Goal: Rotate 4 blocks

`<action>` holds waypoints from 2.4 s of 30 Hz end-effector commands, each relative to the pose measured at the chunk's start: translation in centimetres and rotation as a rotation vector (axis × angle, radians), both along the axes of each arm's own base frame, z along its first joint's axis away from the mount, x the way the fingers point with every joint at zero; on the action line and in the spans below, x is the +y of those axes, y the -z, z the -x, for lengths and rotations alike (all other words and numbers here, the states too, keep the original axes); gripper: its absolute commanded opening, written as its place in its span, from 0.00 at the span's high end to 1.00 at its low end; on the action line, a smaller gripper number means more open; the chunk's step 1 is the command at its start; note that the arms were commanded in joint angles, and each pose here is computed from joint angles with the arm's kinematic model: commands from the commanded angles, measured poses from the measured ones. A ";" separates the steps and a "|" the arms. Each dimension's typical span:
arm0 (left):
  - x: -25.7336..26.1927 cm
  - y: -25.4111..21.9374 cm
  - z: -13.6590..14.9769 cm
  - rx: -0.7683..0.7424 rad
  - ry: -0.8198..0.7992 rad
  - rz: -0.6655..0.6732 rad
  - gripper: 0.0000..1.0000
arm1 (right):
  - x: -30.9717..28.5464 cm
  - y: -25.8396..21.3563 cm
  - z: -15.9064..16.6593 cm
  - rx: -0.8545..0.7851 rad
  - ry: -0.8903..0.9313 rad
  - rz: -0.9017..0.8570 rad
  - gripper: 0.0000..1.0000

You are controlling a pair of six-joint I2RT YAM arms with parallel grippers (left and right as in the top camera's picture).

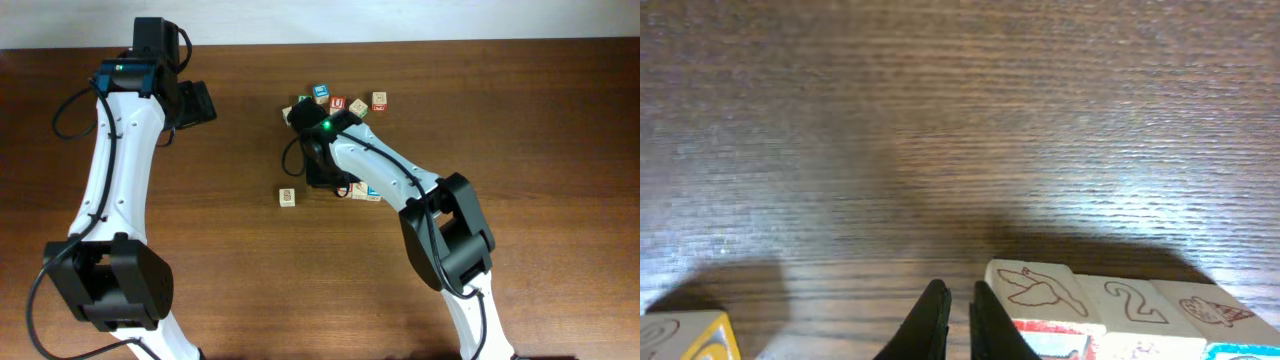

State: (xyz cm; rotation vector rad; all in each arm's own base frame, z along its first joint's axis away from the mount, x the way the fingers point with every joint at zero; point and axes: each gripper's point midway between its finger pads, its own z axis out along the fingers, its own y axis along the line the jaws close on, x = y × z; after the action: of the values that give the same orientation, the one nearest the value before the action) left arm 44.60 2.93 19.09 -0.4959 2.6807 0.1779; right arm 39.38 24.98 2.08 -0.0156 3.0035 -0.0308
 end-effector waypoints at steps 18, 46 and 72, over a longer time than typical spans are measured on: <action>5.1 -0.3 0.6 0.003 -0.124 -0.047 0.01 | 14.5 -3.3 2.2 -0.087 -0.301 -0.267 0.77; 5.0 -0.2 0.8 0.012 -0.120 -0.043 0.01 | 5.0 1.0 -0.5 0.019 -0.138 -0.044 0.78; 4.8 -0.1 1.0 0.020 -0.118 -0.039 0.01 | -0.8 -2.7 -4.4 -0.026 0.089 -0.024 0.89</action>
State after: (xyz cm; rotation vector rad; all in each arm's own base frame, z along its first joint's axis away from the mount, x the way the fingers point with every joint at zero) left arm 43.39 7.93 19.04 -0.6351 2.6703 0.2811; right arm 44.16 25.09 5.17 0.1286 2.9750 0.0503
